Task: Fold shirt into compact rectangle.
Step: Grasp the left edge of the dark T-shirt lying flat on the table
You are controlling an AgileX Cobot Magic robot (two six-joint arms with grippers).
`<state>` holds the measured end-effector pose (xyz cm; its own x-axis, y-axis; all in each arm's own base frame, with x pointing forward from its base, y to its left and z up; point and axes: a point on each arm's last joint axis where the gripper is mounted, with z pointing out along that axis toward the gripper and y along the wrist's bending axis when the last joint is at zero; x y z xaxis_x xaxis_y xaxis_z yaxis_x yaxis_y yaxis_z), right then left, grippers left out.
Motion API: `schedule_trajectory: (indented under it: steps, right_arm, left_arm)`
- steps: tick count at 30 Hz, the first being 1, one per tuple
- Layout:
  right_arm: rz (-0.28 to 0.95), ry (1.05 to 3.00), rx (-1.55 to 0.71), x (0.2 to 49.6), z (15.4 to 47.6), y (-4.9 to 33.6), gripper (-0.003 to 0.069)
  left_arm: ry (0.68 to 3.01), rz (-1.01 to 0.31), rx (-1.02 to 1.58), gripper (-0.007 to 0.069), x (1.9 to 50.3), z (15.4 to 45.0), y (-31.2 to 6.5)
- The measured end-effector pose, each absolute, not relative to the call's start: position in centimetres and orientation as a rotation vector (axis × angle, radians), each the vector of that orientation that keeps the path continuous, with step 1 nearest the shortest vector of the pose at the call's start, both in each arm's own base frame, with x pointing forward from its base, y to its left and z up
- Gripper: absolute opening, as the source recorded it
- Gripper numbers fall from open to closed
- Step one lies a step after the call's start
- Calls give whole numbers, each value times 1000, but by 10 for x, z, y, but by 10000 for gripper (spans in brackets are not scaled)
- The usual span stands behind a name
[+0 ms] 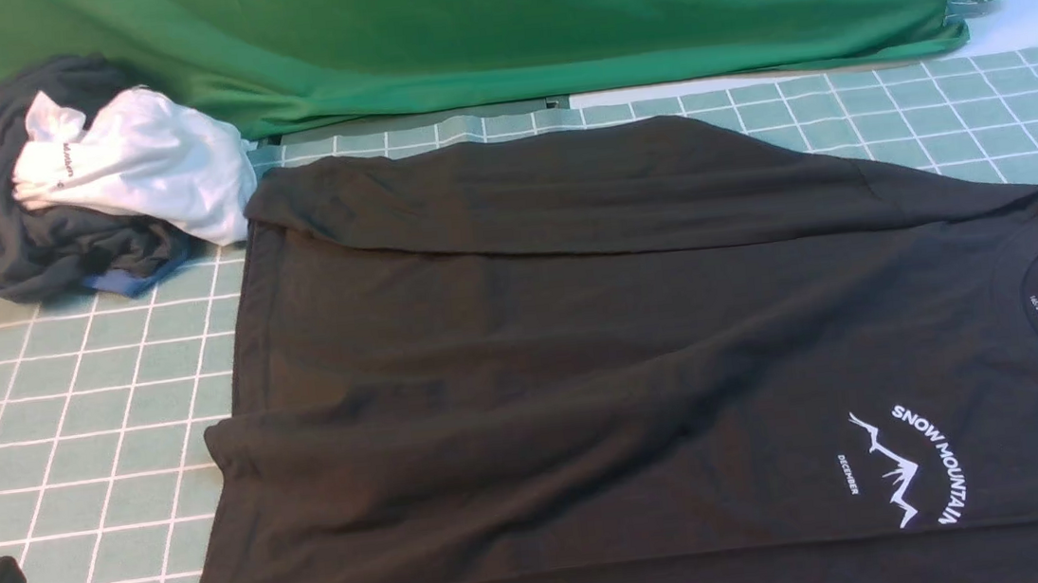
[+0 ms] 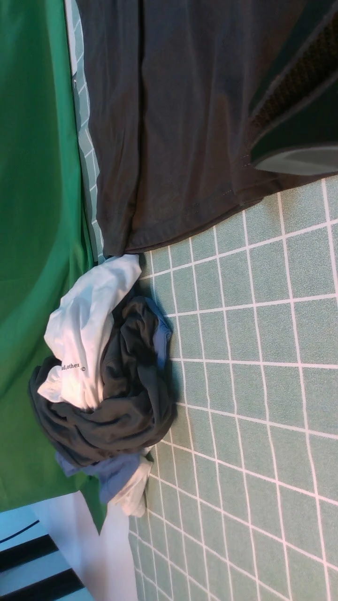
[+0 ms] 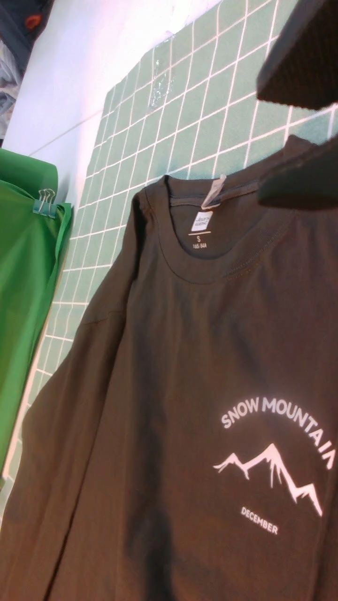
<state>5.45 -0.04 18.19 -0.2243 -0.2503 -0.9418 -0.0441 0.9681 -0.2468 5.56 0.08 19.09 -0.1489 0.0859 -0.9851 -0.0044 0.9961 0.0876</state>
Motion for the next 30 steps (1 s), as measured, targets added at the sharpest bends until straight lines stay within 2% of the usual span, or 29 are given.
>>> schedule_trajectory:
  steps: [22,24,26,27,29,30]
  right_arm:
    - [-193,1792,-218,55,182,0,245]
    - [-193,1792,-218,55,182,0,245]
    - [-193,1792,-218,55,182,0,245]
    - [-193,1792,-218,55,182,0,245]
    - [-193,1792,-218,55,182,0,245]
    - [-193,1792,-218,55,182,0,245]
  left_arm:
    - [1699,76,58,36,56,193,1]
    - [1655,9,0,36,56,197,0]
    - [1571,-140,-142,36,57,204,-1]
    - [1562,-154,-156,36,57,205,-1]
    - [1431,-284,-303,36,56,215,2]
    - [1408,-300,-324,36,56,216,3]
